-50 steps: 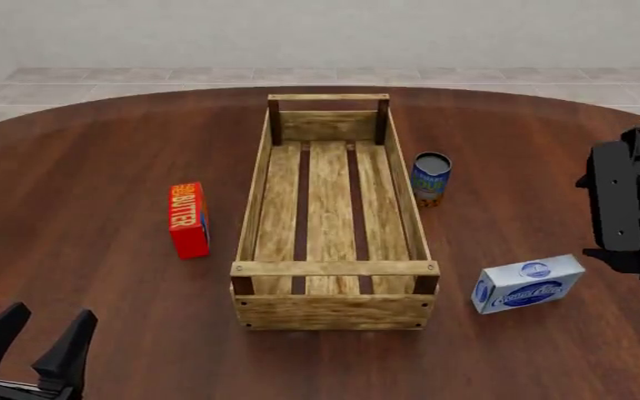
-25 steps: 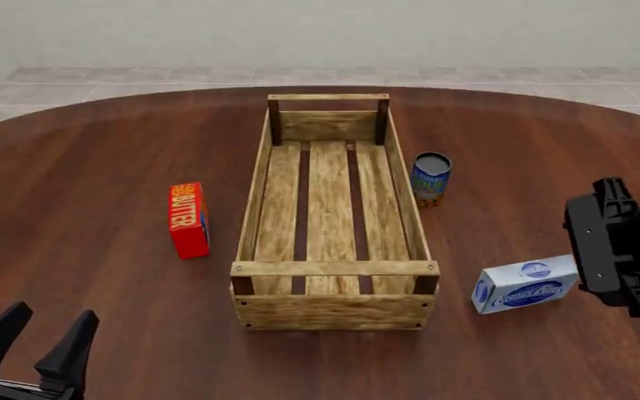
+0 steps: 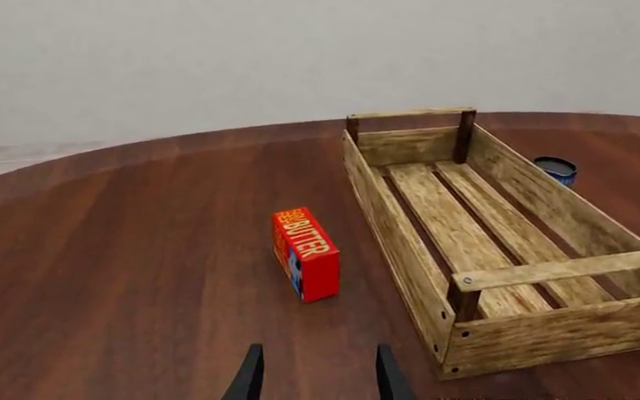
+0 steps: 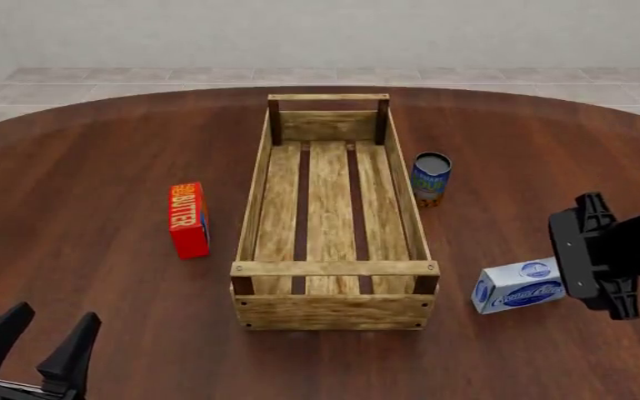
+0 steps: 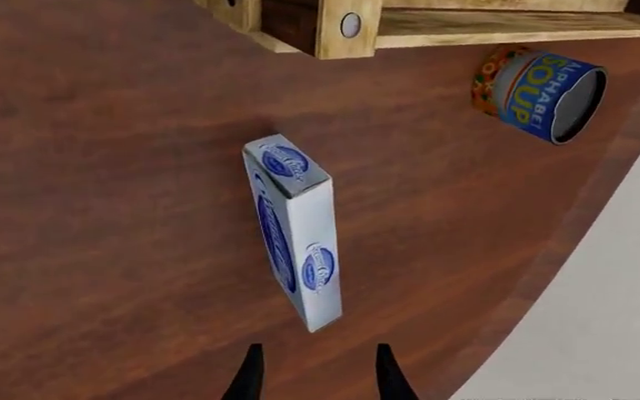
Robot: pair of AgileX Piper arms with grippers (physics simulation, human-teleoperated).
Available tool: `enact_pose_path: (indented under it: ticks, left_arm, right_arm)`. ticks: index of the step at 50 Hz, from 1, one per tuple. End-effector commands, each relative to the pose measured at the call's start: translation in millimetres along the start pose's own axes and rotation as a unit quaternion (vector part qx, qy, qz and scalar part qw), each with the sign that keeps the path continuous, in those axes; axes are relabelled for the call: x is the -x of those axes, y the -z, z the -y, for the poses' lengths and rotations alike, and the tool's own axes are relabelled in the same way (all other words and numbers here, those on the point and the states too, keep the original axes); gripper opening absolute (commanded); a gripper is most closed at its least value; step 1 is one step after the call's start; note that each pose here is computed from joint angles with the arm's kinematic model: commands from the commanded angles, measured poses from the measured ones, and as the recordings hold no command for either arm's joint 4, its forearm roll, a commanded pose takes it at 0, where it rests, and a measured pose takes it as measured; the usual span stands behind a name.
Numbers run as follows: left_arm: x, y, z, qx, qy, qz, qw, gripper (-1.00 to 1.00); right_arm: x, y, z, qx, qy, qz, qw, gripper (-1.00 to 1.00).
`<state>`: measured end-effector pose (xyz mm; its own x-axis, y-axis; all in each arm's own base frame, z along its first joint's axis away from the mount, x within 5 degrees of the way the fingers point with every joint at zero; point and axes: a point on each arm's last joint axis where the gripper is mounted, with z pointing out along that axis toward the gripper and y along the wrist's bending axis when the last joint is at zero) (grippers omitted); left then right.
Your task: Pick up the cream cheese and put it in the tray.
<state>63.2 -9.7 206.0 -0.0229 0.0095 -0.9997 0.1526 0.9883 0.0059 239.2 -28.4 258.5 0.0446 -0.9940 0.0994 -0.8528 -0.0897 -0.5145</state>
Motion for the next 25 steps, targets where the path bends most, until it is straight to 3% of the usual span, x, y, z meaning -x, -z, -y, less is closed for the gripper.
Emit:
enact_pose_path:
  ticks: [1, 9, 15, 25]
  left_arm:
    - [-0.4, -1, 0.4, -0.003, -0.002, -0.003, 1.0, 1.0]
    - [-0.9, -1, 0.6, -0.005, -0.005, -0.006, 1.0, 1.0]
    - [-0.8, -3, 0.9, -0.007, -0.007, -0.009, 0.9999, 1.0]
    - [-1.0, -4, 0.7, -0.005, -0.009, -0.012, 0.9999, 1.0]
  right_arm:
    - [-7, -17, 2, -0.002, 0.001, -0.008, 1.0, 1.0]
    - [-6, -25, 10, 0.002, -0.012, -0.004, 0.9999, 1.0]
    - [-11, -32, 11, -0.001, -0.003, -0.009, 1.0, 1.0]
    - [-22, -47, 0, 0.016, 0.004, -0.017, 0.9997, 1.0]
